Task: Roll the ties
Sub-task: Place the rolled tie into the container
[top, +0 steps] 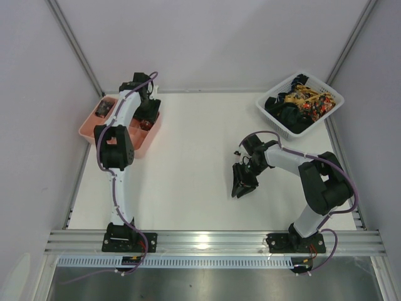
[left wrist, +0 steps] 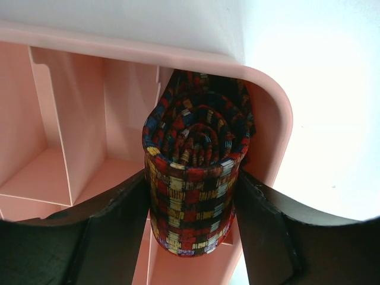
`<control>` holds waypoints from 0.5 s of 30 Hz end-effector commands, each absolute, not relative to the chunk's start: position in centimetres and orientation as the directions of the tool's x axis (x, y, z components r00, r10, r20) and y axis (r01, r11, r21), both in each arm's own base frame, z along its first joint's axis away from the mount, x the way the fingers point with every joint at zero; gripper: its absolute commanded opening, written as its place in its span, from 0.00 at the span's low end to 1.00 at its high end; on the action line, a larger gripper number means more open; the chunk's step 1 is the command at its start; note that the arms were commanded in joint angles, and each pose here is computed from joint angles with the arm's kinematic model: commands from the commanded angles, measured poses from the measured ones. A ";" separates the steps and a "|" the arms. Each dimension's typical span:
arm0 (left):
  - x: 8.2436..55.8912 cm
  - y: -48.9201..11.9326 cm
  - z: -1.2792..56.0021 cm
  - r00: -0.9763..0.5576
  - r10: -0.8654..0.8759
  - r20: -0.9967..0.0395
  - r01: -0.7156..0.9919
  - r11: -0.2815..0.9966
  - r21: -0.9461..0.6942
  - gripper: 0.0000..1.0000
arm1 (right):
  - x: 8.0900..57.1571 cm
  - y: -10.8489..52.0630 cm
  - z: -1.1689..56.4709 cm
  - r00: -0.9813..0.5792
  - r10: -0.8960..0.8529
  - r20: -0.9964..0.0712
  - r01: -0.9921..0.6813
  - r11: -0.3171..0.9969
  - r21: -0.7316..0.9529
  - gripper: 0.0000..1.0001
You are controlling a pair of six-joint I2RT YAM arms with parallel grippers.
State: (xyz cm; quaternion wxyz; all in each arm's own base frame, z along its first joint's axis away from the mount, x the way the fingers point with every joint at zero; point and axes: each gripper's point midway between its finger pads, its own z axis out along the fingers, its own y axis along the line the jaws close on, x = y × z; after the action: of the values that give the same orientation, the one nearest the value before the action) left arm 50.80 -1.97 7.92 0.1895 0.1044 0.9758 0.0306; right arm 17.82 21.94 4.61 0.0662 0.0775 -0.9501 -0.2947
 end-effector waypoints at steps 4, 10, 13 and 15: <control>49.7 -0.4 7.1 -0.928 0.192 -0.319 0.159 0.979 0.128 0.71 | 17.9 22.4 4.9 -0.976 -0.209 0.062 -0.133 0.796 0.590 0.35; 49.4 -0.4 6.8 -0.930 0.182 -0.319 0.151 0.981 0.119 0.71 | 17.8 22.3 4.9 -0.975 -0.213 0.061 -0.138 0.798 0.587 0.35; 49.3 -0.3 6.9 -0.932 0.162 -0.325 0.128 0.984 0.123 0.72 | 17.9 22.4 4.9 -0.975 -0.217 0.056 -0.143 0.795 0.590 0.35; 49.1 -0.5 6.5 -0.931 0.162 -0.328 0.133 0.985 0.110 0.72 | 17.9 22.5 4.9 -0.975 -0.216 0.058 -0.141 0.793 0.592 0.35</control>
State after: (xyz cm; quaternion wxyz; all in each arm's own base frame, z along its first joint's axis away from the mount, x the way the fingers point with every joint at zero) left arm 50.85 -1.92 8.08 0.2039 0.0912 0.9744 0.0267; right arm 17.76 22.02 4.61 0.0658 0.0808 -0.9497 -0.2952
